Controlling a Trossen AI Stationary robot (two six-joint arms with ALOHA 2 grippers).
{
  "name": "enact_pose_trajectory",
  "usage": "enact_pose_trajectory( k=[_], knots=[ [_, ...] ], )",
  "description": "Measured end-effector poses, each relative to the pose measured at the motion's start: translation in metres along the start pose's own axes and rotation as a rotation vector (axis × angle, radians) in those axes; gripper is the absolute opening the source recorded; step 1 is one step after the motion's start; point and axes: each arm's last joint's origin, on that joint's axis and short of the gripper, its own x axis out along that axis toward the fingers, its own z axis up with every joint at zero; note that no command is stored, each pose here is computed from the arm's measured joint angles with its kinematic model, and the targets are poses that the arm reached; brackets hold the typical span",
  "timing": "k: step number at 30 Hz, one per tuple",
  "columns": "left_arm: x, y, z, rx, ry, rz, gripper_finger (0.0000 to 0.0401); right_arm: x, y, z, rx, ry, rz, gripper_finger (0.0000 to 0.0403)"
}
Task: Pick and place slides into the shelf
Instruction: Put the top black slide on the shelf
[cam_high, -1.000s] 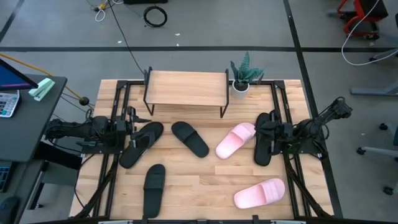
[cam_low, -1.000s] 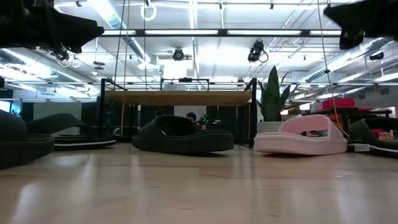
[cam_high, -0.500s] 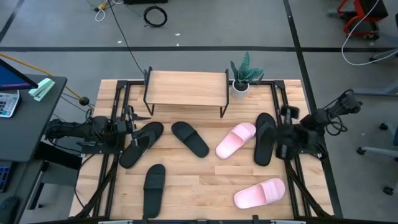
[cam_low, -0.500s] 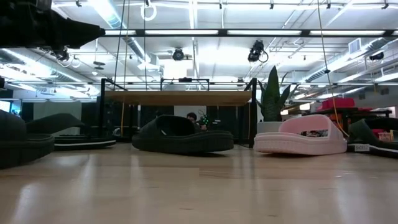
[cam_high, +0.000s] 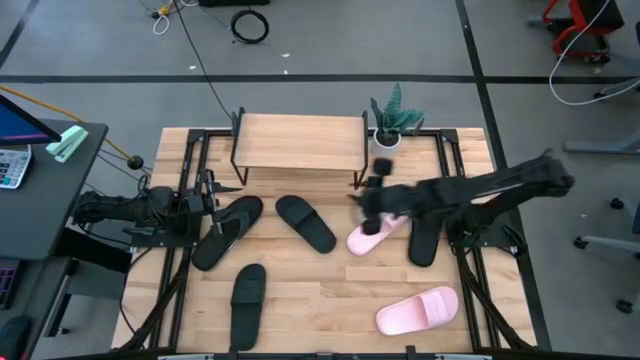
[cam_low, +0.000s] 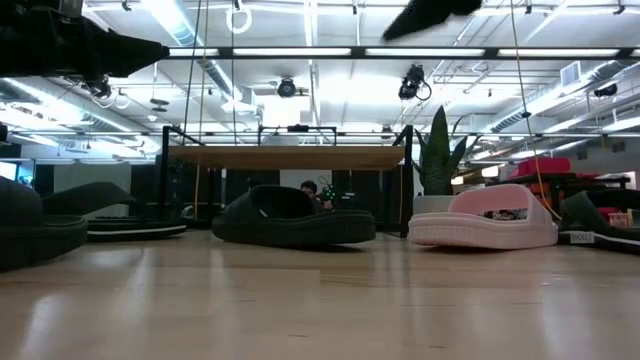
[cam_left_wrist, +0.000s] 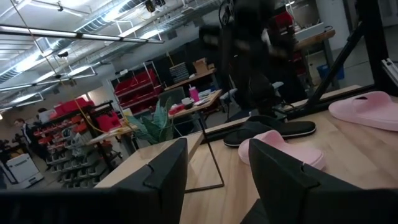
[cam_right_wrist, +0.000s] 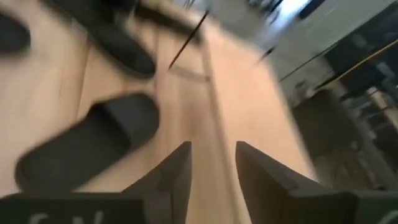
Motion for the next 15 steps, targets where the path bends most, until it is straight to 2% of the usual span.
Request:
enact_pose_trajectory(
  k=[4, 8, 11, 15],
  knots=[
    [0.0, 0.0, 0.0, -0.001, 0.0, 0.0, 0.0176, 0.058, 0.025, -0.017, -0.063, 0.126, 0.084, 0.015],
    [0.0, 0.0, 0.0, -0.001, 0.0, 0.0, 0.0173, 0.101, 0.047, -0.038, -0.25, 0.212, 0.112, 0.0154],
    [0.0, 0.0, 0.0, 0.0, 0.0, 0.0, 0.0172, 0.126, 0.059, -0.046, -0.312, 0.196, 0.107, 0.0154],
    [0.0, 0.0, 0.0, 0.0, 0.0, 0.0, 0.0174, 0.147, 0.068, -0.048, -0.311, 0.112, 0.109, 0.0154]
  ],
)
